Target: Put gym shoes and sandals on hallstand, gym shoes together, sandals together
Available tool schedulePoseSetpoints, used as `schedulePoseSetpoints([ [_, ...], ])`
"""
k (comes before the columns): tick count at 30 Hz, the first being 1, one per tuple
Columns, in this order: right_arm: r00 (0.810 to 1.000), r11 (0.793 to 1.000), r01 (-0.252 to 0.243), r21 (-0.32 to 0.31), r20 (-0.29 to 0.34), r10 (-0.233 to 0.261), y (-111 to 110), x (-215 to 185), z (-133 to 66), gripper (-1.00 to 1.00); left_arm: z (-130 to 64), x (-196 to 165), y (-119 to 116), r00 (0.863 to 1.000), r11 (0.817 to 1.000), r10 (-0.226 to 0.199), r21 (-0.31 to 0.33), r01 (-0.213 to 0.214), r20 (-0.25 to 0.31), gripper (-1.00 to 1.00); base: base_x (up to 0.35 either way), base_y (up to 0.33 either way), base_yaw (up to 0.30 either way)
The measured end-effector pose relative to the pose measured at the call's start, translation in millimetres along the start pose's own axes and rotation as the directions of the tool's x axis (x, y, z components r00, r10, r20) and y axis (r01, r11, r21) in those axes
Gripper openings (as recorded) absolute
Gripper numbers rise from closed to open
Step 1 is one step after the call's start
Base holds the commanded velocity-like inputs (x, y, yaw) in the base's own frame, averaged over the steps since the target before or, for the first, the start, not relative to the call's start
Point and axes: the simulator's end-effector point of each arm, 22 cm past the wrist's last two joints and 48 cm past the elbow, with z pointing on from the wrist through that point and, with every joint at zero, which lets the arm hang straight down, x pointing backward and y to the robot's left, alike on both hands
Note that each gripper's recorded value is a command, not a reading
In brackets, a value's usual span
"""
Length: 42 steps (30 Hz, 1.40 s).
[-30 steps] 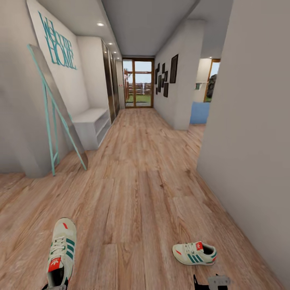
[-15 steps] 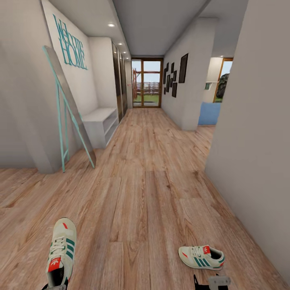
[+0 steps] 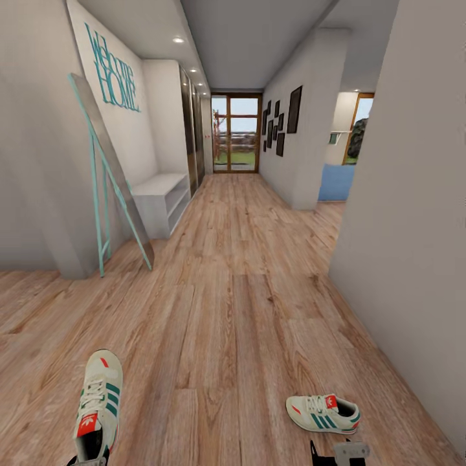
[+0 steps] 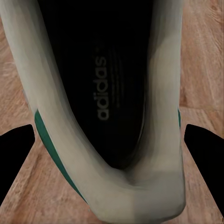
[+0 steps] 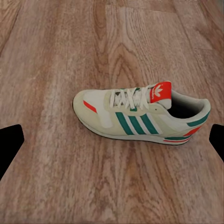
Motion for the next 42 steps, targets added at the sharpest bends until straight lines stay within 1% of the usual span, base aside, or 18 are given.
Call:
schedulePoseSetpoints([
  [15, 1.000, 1.000, 0.000, 0.001, -0.002, 0.000, -0.2, 0.6, -0.1, 1.00, 0.0, 0.1, -0.3, 1.000, 1.000, 0.001, 0.002, -0.001, -0.001, -1.00, 0.067, -0.243, 0.000],
  [42, 1.000, 1.000, 0.002, -0.003, -0.003, -0.002, 0.9, 1.3, 0.0, 1.00, -0.1, 1.4, 0.0, 1.000, 1.000, 0.002, 0.002, -0.002, -0.004, -1.00, 0.003, -0.256, 0.000],
])
